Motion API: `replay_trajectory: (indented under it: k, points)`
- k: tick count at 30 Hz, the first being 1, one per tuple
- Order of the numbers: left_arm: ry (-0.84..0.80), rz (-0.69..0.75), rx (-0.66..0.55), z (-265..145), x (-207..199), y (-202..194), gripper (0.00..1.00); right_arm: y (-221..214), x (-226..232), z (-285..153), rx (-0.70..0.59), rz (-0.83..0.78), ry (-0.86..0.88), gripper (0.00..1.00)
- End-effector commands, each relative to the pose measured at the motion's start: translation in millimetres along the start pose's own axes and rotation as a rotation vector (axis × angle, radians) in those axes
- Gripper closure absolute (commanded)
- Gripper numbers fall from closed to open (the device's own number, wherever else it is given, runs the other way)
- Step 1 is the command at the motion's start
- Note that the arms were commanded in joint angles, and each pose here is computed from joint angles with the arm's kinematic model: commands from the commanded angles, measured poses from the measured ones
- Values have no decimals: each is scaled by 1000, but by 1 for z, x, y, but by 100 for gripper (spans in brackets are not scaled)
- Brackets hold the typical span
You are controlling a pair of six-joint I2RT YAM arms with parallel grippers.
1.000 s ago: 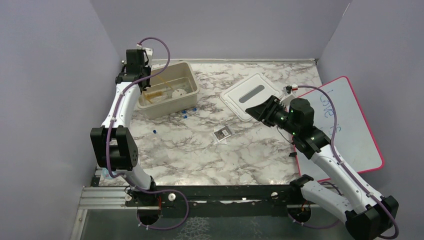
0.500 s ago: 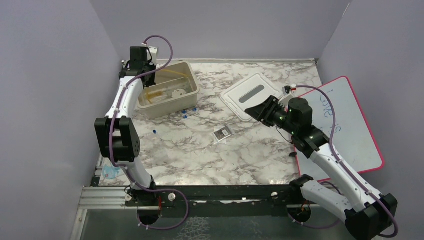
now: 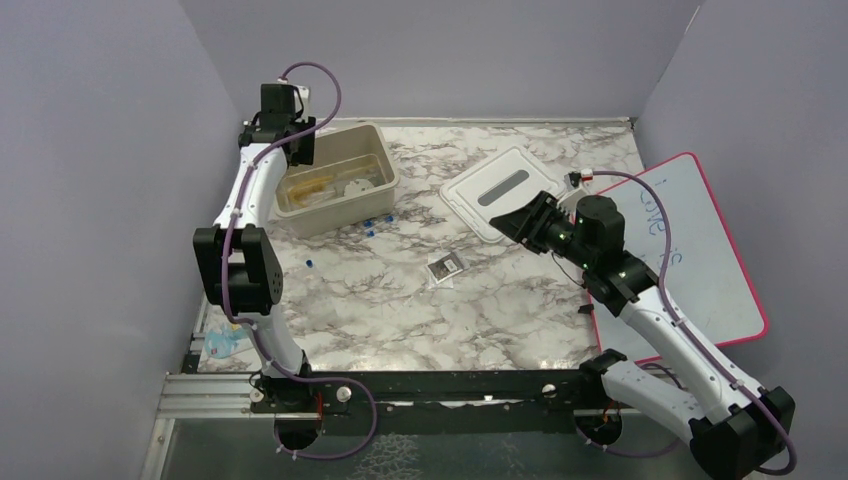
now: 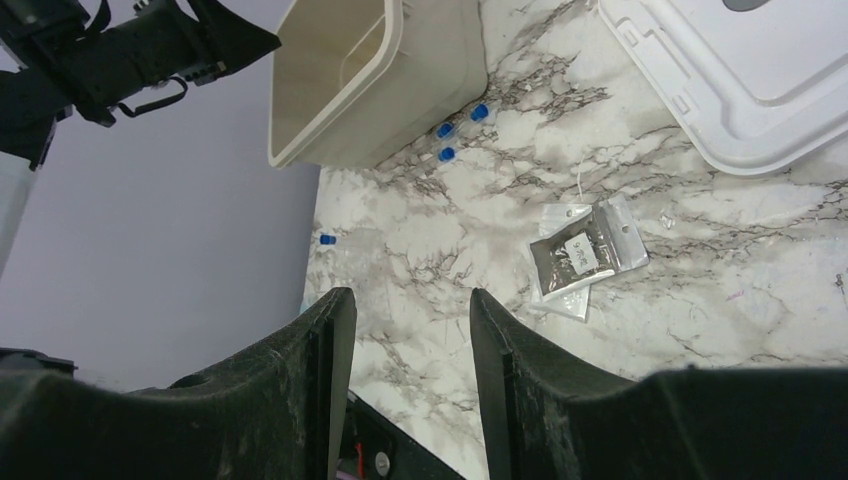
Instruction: Organize the chemistry lab equipment
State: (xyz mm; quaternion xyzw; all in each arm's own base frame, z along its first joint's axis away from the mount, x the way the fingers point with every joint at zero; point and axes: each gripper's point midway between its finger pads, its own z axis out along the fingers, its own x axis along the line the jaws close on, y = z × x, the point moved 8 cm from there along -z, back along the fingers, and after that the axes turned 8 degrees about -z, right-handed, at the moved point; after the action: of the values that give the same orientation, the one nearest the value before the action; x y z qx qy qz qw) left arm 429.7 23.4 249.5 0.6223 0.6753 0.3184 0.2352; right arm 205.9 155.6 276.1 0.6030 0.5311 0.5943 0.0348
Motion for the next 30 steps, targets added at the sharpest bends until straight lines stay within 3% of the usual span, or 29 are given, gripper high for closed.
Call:
replay_trajectory:
  k: [1, 6, 11, 16, 20, 25, 30]
  points:
    - [-35, -58, -108, -33, 0, 29, 44, -4, -7, 4, 15, -2, -31, 50]
    - [-355, -91, -154, -67, -32, 36, 41, -15, -24, 17, 99, -65, -97, 50]
    - [-599, -42, -180, -103, -85, 29, 39, -35, -48, 39, 270, -97, -195, 50]
    - [-848, -20, -225, -136, -142, 3, 28, -65, -69, 55, 381, -24, -196, 48]
    - [-949, 51, -212, -146, -169, -29, 25, -83, -81, 59, 396, 40, -193, 47]
    - [-1019, 32, -114, -135, -193, -72, 27, -98, -88, 69, 384, 133, -147, 46]
    - [-1032, 47, -23, -118, -233, -127, 30, -108, -99, 75, 393, 229, -216, 49]
